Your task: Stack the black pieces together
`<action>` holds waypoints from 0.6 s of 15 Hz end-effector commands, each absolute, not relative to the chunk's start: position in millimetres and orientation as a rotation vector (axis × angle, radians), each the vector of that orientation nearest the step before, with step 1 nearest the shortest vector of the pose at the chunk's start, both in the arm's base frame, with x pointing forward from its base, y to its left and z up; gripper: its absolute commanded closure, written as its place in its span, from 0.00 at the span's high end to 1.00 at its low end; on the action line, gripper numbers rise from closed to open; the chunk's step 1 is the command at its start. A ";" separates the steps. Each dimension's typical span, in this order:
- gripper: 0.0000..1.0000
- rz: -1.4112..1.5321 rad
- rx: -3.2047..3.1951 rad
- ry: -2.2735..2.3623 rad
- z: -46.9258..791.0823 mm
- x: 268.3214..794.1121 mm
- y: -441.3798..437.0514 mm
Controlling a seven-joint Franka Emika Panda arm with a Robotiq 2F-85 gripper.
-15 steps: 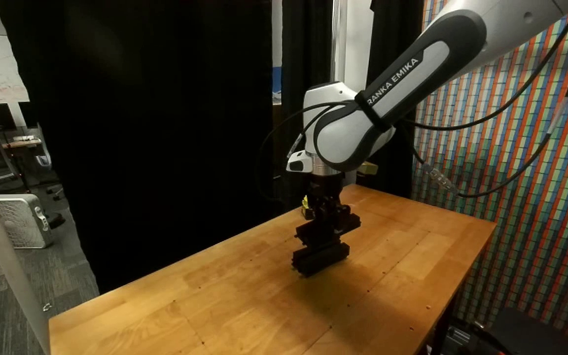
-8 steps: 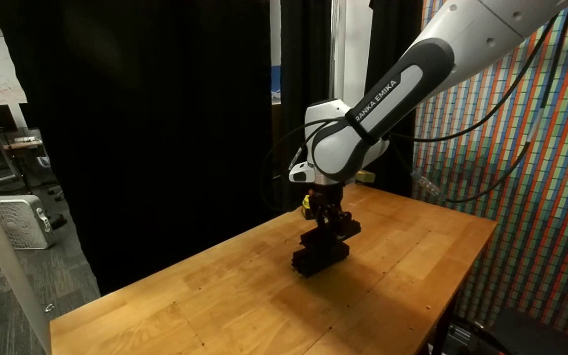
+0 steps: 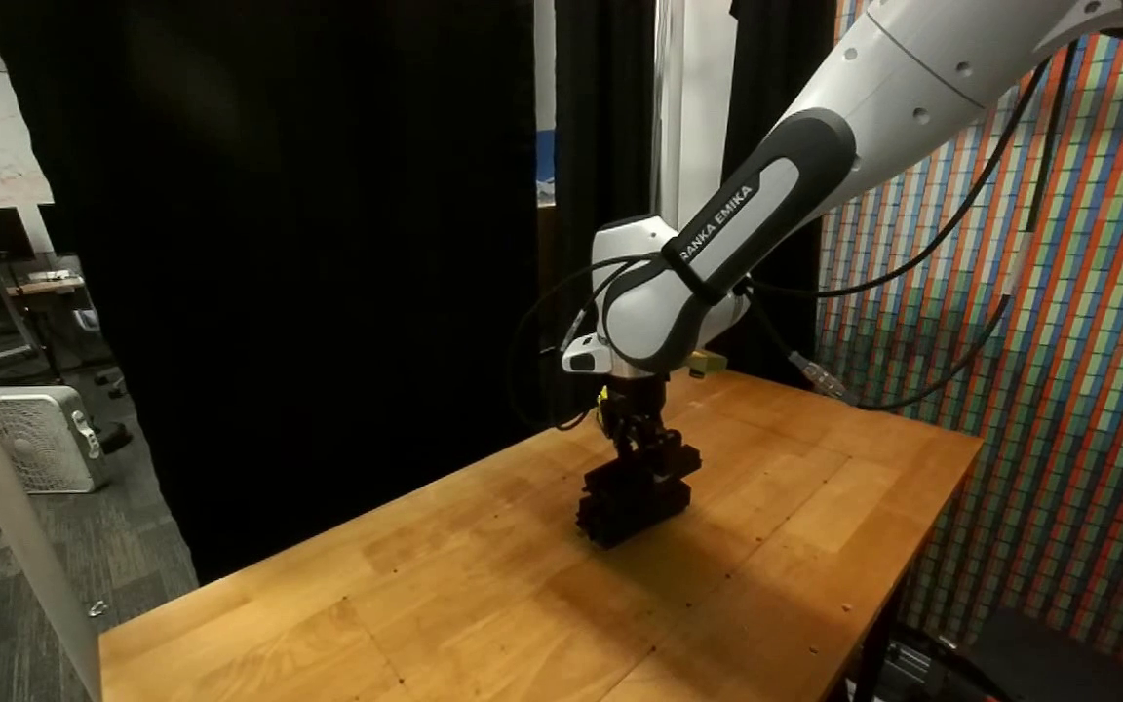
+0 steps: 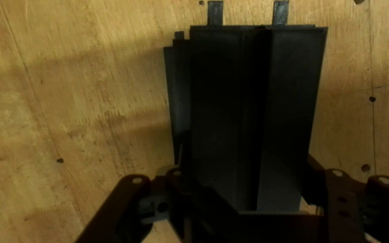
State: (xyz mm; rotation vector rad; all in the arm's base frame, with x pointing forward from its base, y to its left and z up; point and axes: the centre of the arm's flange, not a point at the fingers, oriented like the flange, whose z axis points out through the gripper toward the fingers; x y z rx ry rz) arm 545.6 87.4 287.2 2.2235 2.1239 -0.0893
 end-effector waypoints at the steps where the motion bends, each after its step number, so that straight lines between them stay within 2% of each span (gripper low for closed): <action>1: 0.45 -0.035 2.230 2.113 291.1 556.0 89.0; 9: 0.45 0.029 2.250 2.107 287.7 556.5 93.3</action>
